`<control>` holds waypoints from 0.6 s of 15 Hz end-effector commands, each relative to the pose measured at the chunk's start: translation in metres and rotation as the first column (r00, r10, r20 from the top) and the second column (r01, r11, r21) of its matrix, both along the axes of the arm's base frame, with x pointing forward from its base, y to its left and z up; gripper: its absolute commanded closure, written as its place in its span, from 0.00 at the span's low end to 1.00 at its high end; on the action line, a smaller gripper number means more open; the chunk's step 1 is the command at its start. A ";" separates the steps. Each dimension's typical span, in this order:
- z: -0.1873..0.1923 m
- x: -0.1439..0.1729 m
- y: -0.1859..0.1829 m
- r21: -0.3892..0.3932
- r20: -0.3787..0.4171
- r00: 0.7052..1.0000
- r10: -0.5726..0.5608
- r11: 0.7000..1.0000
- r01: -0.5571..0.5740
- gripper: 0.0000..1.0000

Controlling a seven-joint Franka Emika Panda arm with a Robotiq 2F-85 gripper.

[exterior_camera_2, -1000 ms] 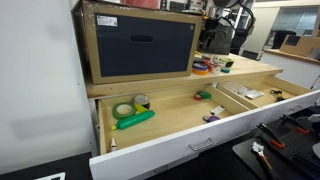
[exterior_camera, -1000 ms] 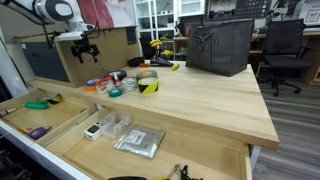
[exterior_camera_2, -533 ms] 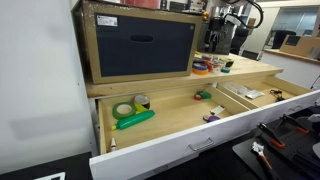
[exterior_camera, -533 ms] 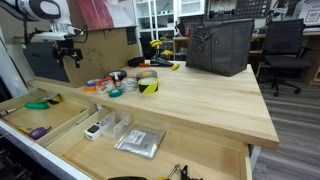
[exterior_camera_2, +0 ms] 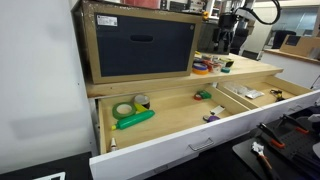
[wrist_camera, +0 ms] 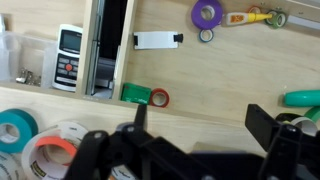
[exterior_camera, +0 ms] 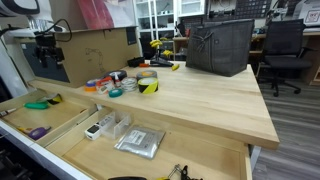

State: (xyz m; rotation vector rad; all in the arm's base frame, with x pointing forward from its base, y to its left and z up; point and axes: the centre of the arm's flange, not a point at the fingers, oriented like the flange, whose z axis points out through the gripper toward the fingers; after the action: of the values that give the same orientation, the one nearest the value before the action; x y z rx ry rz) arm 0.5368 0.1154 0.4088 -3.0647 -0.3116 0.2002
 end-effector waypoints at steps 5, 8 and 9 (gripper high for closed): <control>0.056 -0.055 -0.011 -0.024 0.020 0.991 -0.131 0.991 0.132 0.00; 0.070 -0.061 -0.005 -0.043 0.029 0.985 -0.168 0.985 0.169 0.00; 0.073 -0.063 -0.002 -0.049 0.033 0.983 -0.179 0.982 0.180 0.00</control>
State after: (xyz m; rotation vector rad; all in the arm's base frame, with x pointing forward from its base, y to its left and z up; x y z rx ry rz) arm 0.4895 0.1052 0.4700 -3.1078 -0.0970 0.1530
